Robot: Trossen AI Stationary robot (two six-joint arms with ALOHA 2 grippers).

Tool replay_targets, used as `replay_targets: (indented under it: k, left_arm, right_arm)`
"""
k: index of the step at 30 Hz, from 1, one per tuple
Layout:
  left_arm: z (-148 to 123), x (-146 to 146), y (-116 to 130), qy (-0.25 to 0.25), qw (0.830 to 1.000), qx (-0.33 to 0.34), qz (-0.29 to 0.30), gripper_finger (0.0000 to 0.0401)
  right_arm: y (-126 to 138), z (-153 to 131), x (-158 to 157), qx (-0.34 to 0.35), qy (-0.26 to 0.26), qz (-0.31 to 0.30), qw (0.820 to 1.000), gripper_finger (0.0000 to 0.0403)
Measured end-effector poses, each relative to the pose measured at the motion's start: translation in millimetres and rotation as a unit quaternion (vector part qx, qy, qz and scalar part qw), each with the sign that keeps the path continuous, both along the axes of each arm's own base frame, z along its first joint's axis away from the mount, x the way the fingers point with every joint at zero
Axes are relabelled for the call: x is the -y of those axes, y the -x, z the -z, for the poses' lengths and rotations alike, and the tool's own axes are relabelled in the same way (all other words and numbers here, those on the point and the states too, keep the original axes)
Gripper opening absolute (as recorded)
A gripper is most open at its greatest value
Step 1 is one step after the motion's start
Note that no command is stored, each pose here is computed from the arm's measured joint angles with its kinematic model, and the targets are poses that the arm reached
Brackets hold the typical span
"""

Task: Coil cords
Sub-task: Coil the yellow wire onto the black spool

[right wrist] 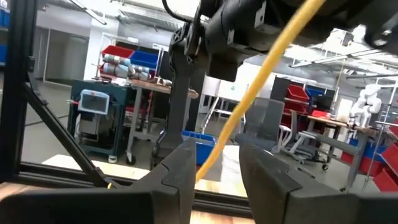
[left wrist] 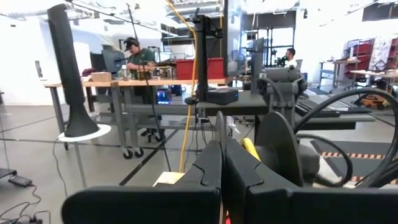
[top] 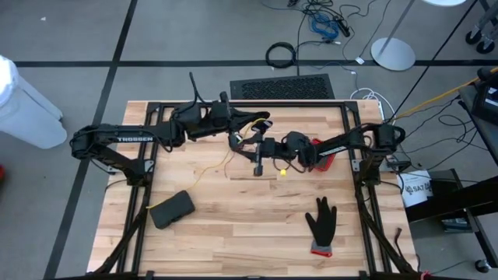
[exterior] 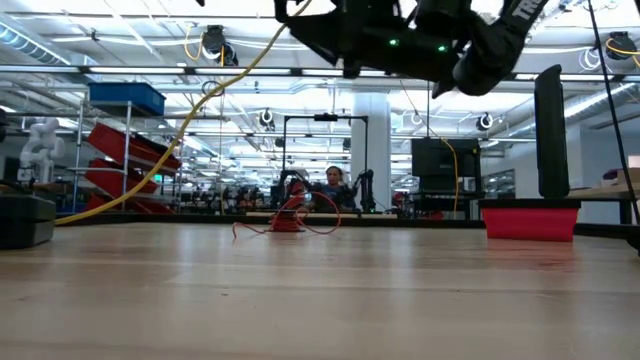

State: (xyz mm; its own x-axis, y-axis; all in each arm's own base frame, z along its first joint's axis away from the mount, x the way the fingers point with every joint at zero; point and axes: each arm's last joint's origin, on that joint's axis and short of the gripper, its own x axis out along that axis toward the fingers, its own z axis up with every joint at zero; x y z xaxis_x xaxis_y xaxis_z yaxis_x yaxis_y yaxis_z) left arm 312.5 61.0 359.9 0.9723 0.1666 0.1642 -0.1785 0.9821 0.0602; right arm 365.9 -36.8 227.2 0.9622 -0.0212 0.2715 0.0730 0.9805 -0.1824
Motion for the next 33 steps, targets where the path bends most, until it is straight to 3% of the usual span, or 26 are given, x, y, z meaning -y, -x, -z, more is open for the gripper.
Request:
replay_targets:
  k: [13, 17, 22, 33]
  left_arm:
    - [1.1, 2.6, -1.6, -0.001, 1.000, -0.001, 0.007, 0.0000]
    - [1.4, 2.5, -1.6, -0.001, 1.000, -0.002, 0.007, 0.0000]
    - [2.7, 2.3, -1.8, -0.004, 1.000, -0.010, 0.006, 0.0000]
    - [3.9, 5.2, 15.3, -0.026, 0.995, -0.096, -0.003, 0.0000]
  right_arm:
    - [-19.3, 12.7, 2.3, 0.009, -0.020, -0.007, 1.000, 0.0106]
    - [-19.3, 13.3, 3.7, 0.007, -0.019, -0.005, 1.000, 0.0080]
    - [-20.1, 17.4, 6.2, -0.015, -0.020, -0.001, 1.000, 0.0012]
    - [-20.3, 30.9, 17.9, -0.097, -0.051, 0.080, 0.991, 0.0002]
